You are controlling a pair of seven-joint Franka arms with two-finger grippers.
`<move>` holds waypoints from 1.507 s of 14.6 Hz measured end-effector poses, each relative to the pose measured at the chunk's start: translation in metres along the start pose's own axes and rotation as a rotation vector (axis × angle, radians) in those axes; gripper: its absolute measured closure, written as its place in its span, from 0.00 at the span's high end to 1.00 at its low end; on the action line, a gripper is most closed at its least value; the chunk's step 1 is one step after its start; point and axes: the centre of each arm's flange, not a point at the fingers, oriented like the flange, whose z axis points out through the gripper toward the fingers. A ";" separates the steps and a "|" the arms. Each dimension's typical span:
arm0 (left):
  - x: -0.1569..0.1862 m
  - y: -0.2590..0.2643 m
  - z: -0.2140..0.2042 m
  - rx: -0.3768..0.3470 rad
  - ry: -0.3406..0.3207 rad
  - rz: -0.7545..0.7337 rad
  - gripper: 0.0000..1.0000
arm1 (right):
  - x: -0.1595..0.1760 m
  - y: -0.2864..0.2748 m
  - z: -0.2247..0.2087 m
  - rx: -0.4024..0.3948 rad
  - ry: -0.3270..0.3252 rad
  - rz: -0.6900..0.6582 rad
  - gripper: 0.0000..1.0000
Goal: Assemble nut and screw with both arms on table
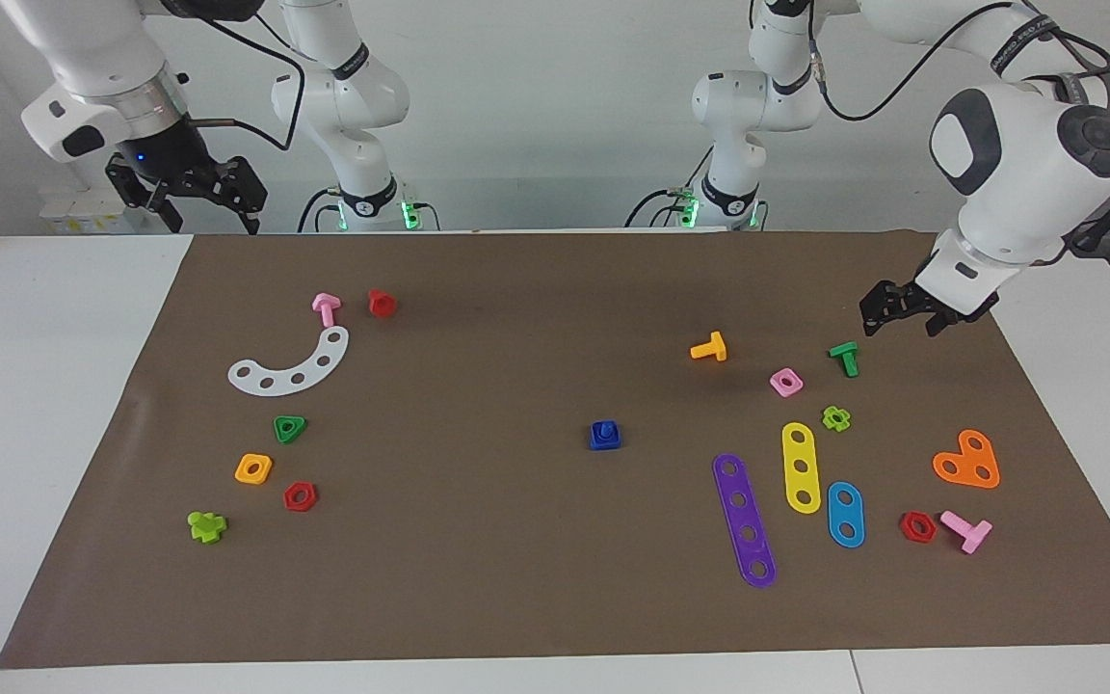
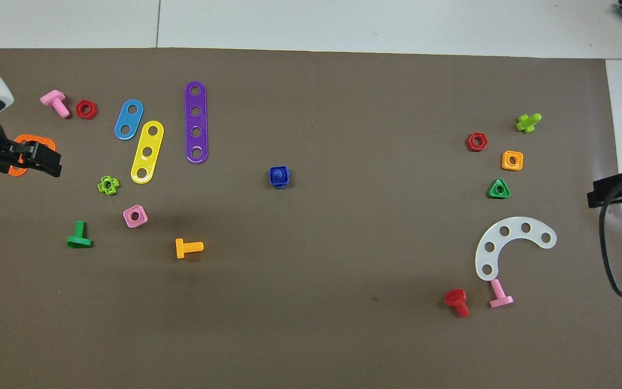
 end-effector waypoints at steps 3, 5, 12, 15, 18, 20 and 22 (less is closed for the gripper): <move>-0.028 -0.024 -0.023 -0.005 0.040 0.048 0.97 | 0.000 0.000 0.000 0.000 0.000 0.000 1.00; -0.041 -0.014 -0.045 -0.004 0.073 0.051 1.00 | 0.000 0.000 0.000 0.000 0.000 0.000 1.00; -0.068 0.054 -0.085 -0.011 0.081 0.027 1.00 | 0.000 0.000 0.000 0.000 0.000 0.000 1.00; -0.070 0.054 -0.088 -0.010 0.089 0.026 1.00 | 0.000 0.000 0.000 0.000 0.000 0.000 1.00; -0.069 0.054 -0.089 -0.009 0.096 0.026 1.00 | 0.000 0.000 0.000 0.000 0.000 0.000 1.00; -0.069 0.054 -0.089 -0.009 0.102 0.026 1.00 | 0.000 0.000 0.000 0.000 0.000 0.000 1.00; -0.068 0.054 -0.090 -0.008 0.108 0.026 1.00 | 0.000 0.000 0.000 0.000 0.000 0.000 1.00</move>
